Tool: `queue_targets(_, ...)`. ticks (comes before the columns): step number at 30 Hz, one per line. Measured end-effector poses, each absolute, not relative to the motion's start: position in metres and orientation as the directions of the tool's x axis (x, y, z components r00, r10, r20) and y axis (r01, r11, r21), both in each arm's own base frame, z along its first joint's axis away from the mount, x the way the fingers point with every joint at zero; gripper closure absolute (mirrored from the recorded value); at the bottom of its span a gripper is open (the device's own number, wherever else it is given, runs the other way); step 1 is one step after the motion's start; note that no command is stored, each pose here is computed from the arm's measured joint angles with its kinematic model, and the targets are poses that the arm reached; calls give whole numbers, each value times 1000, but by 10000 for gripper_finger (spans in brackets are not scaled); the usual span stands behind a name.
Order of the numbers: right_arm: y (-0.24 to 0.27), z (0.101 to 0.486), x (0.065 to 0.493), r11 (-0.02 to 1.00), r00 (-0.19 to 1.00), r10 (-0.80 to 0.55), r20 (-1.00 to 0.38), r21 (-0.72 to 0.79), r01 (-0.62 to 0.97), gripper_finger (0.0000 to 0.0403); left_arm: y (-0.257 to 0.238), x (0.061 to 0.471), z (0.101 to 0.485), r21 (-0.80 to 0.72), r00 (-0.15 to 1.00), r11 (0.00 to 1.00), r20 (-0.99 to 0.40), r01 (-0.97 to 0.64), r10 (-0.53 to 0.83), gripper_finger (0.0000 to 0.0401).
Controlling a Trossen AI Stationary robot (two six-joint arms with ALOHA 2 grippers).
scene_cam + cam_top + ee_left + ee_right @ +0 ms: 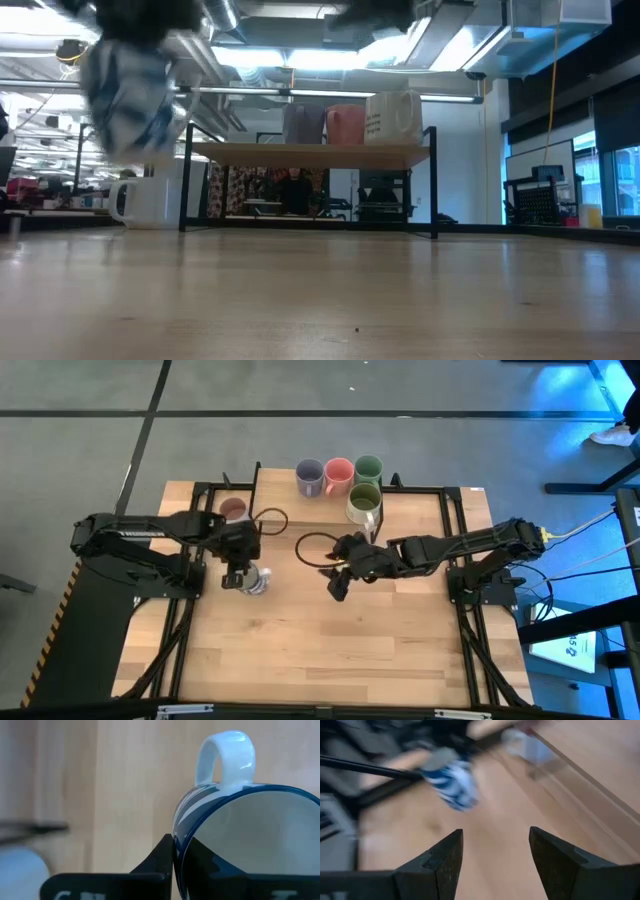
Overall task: Place coffee mugs
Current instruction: Put the blue mug on the shelf
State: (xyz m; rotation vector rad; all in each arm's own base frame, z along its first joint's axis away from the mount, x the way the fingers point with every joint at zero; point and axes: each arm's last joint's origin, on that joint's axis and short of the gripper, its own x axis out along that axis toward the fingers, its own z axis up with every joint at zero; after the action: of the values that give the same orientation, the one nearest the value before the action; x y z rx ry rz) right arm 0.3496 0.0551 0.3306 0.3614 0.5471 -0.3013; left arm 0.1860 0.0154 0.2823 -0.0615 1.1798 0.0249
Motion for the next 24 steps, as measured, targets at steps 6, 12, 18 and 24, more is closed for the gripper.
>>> queue_targets(6,54,348,361,945,917,-84,-390,261,197,190,13,193,338,20,561,999,-828,36,-4,384)
queue_targets(12,53,350,366,958,936,-70,-344,238,159,190,14,198,355,53,635,997,-772,50,9,384)
queue_targets(18,47,339,384,965,928,-39,-372,228,132,190,14,214,354,75,673,993,-740,88,-4,384)
queue_targets(24,41,322,399,972,909,-36,-416,195,128,190,15,232,346,79,674,991,-739,108,-14,384)
